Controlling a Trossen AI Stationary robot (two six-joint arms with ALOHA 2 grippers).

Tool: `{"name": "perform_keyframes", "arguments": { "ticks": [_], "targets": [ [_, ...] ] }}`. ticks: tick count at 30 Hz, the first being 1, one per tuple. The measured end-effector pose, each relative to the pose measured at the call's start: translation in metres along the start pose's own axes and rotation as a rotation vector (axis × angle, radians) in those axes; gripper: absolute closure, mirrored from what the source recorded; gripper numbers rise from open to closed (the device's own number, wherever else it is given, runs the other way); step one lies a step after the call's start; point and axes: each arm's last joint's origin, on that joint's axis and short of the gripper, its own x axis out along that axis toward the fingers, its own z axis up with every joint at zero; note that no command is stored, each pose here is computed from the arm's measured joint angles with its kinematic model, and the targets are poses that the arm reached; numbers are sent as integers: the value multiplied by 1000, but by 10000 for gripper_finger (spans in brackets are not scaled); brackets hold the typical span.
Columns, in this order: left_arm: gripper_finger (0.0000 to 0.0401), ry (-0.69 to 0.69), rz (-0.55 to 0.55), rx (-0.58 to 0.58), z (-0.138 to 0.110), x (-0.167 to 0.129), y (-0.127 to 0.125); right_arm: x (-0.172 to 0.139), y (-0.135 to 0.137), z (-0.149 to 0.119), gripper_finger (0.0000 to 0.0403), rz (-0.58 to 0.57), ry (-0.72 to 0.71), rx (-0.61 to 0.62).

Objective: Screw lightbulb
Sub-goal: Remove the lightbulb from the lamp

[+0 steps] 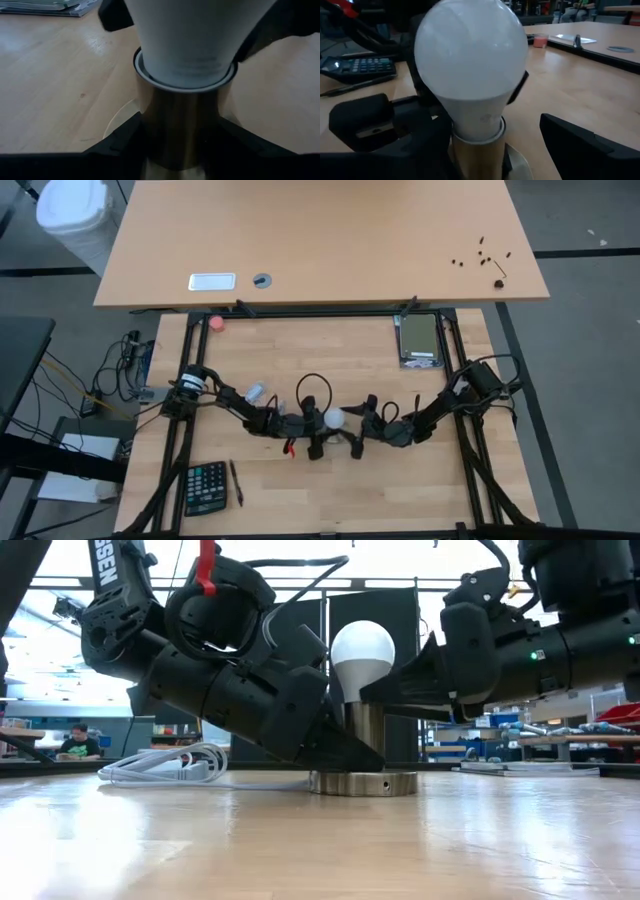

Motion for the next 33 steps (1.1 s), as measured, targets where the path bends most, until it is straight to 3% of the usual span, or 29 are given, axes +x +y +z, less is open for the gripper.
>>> {"name": "perform_keyframes", "arguments": {
  "ticks": [4, 8, 14, 23, 33],
  "targets": [
    [205, 3, 1, -1, 0, 0, 0, -13, -4, -3, 92, -51, 0, 18],
    [205, 7, -9, 4, 0, 0, -1, -34, -11, -6, 94, -203, -31, 53],
    [205, 10, -9, 6, -1, 0, -1, -32, 3, -3, 94, -13, 11, 63],
    [205, 11, -8, 5, -1, 0, 0, -1, 25, 16, 94, 23, 26, -22],
    [205, 11, -7, 5, -1, 0, 0, 14, 19, 16, 94, 51, 29, -34]
  ]
}}
